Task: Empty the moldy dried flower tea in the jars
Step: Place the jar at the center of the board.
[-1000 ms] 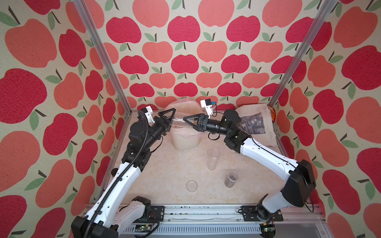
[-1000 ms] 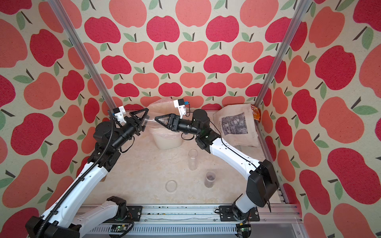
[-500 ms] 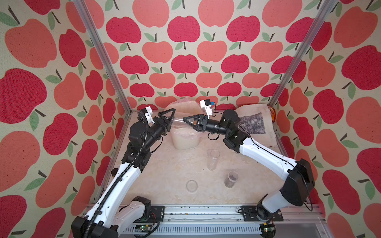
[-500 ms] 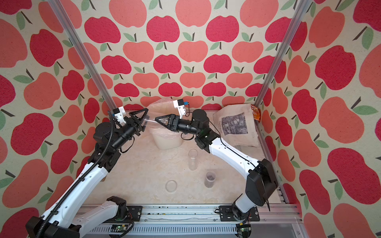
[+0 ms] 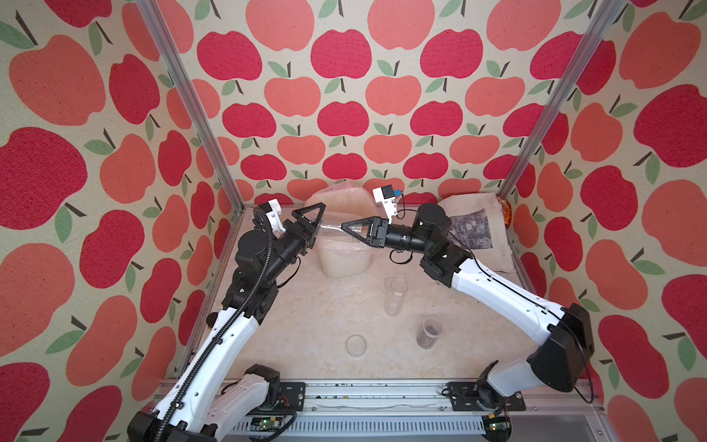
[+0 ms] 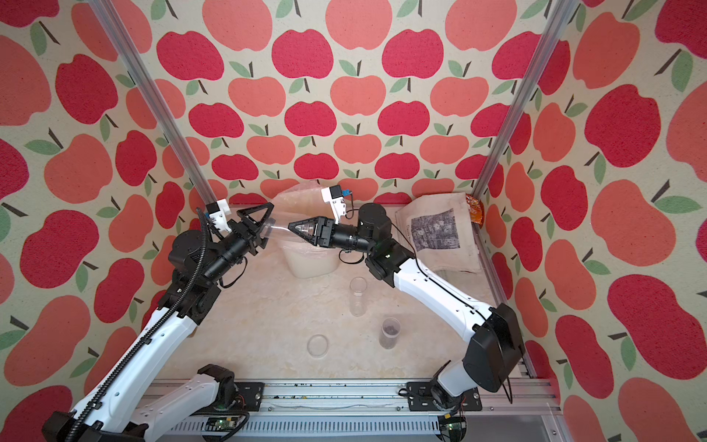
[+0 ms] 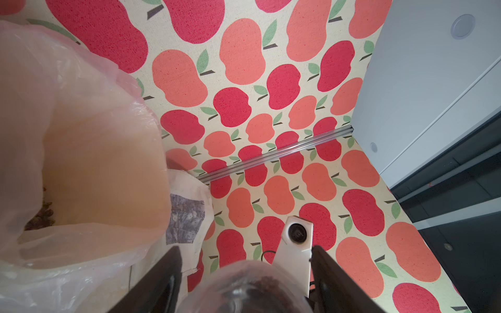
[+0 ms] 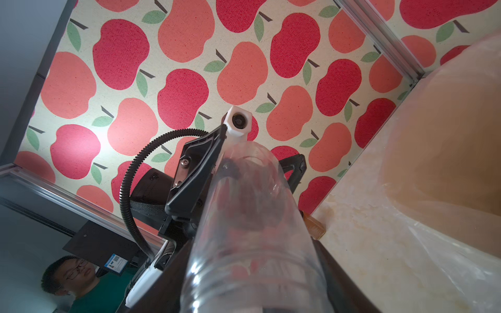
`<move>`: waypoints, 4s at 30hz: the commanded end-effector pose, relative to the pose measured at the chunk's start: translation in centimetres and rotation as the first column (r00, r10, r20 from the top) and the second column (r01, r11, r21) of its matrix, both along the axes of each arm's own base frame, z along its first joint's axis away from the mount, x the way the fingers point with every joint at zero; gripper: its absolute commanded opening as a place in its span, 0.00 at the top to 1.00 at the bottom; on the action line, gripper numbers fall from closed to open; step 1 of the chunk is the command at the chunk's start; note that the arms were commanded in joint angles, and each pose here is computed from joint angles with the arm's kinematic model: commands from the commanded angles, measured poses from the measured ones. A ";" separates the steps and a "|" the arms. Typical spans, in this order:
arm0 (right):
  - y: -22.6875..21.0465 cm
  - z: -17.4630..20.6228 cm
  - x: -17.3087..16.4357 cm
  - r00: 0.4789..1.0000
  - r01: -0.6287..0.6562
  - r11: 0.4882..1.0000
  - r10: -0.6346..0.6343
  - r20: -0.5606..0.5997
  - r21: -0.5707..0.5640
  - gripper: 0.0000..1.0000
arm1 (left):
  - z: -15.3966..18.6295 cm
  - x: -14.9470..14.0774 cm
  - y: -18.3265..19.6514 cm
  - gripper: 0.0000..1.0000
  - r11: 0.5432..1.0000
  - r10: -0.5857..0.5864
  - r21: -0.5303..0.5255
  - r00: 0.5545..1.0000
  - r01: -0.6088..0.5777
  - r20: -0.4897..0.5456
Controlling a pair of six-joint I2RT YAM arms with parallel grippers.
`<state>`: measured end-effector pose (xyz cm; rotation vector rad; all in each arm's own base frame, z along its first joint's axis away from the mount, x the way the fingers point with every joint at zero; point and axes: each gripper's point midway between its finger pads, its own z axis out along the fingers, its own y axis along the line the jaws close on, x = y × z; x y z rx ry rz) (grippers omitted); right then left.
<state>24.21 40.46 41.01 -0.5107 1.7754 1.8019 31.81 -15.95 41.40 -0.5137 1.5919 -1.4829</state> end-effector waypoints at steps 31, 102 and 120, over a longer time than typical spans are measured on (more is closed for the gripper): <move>-6.9 -3.2 -1.2 0.948 0.232 0.899 -0.124 0.293 -0.372 0.62 | -1.8 -1.3 1.5 0.00 0.952 0.059 0.299 0.998 -0.068 0.039; -2.8 -29.0 -6.4 0.872 0.043 0.023 0.486 0.049 -0.999 0.58 | -10.1 -6.7 9.5 0.00 0.604 0.282 0.774 0.959 -0.191 0.016; -2.3 -30.3 -6.8 0.865 0.007 -0.014 0.501 -0.001 -1.000 0.35 | -10.3 -6.7 9.5 0.00 0.605 0.282 0.773 0.959 -0.193 0.018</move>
